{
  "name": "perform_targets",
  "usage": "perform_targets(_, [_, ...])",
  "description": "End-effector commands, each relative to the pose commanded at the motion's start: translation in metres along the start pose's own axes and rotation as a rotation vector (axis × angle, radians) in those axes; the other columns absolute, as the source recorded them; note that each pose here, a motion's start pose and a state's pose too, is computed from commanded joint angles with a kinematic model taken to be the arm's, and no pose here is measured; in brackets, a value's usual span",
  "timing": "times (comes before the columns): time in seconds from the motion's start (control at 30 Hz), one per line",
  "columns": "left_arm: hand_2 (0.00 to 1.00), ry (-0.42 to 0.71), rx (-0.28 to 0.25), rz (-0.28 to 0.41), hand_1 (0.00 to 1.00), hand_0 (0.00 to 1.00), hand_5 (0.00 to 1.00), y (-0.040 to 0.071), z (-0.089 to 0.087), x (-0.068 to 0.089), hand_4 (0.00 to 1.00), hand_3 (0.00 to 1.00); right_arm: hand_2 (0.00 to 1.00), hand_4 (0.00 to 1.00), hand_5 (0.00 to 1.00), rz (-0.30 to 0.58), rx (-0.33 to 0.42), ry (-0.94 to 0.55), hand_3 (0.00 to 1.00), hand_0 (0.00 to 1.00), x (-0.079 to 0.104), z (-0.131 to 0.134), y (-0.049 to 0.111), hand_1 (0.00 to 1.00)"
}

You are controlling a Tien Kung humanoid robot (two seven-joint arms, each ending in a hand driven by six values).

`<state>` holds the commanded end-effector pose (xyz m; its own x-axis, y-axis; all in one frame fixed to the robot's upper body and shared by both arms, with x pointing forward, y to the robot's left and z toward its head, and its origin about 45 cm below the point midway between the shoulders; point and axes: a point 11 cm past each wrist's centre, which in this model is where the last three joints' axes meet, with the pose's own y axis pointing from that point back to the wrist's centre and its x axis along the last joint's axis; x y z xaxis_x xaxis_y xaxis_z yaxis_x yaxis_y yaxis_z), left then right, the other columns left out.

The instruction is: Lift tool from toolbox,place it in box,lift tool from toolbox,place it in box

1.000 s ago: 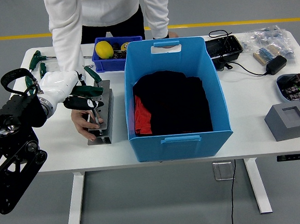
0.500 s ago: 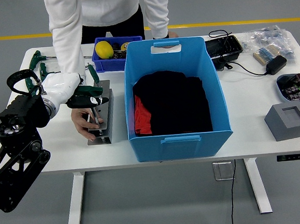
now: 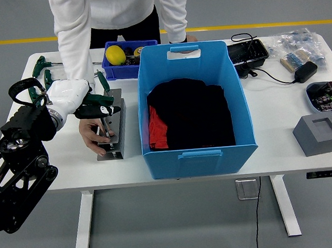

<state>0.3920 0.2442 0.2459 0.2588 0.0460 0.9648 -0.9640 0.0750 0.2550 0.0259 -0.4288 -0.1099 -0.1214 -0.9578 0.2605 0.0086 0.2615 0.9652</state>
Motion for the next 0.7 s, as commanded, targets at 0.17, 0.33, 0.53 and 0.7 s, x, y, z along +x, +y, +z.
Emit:
perform_targets(0.17, [0.096,0.011,-0.012,0.023,0.087,0.209,0.838,-0.0011,0.0002,-0.0002,0.998,0.145,0.771,0.780,0.745,0.001,0.001,0.001,0.646,0.623,0.0004,-0.0004,0.0001,0.664])
perform_targets(0.33, [0.070,0.021,-0.022,0.041,0.066,0.211,0.801,-0.0021,-0.0002,-0.0010,0.998,0.108,0.770,0.780,0.745,0.002,0.001,0.002,0.646,0.622,0.0006,-0.0005,0.0001,0.666])
perform_targets(0.53, [0.049,0.026,-0.039,0.062,0.042,0.207,0.769,-0.0021,0.0019,0.0021,0.998,0.085,0.770,0.781,0.745,0.002,0.002,0.002,0.646,0.623,0.0007,-0.0009,0.0001,0.664])
perform_targets(0.7, [0.045,0.027,-0.047,0.064,0.038,0.204,0.765,-0.0023,0.0026,0.0002,0.998,0.083,0.770,0.782,0.747,0.003,0.003,0.003,0.646,0.621,0.0010,-0.0015,0.0002,0.663])
